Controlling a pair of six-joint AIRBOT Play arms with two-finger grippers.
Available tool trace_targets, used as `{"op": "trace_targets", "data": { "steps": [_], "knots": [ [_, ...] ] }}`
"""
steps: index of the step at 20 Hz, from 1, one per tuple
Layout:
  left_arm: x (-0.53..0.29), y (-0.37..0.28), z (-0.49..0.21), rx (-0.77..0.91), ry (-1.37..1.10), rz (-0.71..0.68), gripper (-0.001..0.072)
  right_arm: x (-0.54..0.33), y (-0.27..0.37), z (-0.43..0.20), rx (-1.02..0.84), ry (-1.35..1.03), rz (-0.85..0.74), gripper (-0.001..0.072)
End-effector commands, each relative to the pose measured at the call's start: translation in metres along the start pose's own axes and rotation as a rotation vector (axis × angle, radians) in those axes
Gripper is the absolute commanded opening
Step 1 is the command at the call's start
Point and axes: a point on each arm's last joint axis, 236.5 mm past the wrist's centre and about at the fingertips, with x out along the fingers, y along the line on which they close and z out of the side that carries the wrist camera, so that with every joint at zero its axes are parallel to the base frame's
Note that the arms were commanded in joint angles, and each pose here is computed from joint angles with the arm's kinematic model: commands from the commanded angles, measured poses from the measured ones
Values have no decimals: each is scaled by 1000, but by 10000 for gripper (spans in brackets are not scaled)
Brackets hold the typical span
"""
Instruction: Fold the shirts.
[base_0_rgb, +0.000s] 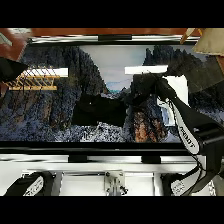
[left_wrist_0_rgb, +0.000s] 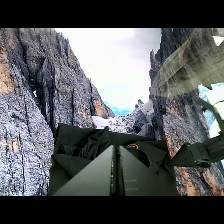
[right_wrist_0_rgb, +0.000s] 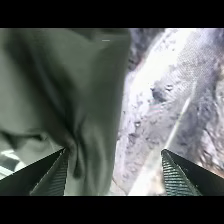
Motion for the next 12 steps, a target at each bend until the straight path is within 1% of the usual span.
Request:
{"op": "trace_targets", "data": {
  "steps": [1, 3, 5, 6, 8, 10, 12],
  "knots": [
    [0, 0, 0, 1, -1, 0, 34, 26, 6, -8, 35, 36, 43, 623],
    [0, 0, 2, 0, -7, 1, 33, 39, 15, -16, 1, 60, 37, 573],
    [0, 0, 2, 1, -10, 2, 33, 42, 24, -17, -31, 51, 48, 100],
    [0, 0, 3, 0, -11, 2, 34, 35, 35, -15, -43, 42, 81, 64],
    [0, 0, 3, 1, -12, 2, 33, -5, 61, -9, -120, -1, 150, 64],
    [0, 1, 5, 1, -20, 3, 34, -69, 98, -11, -180, -43, 243, 64],
    [0, 1, 6, 1, -25, 4, 33, -146, 137, -28, -240, -81, 345, 64]
  ]
}}
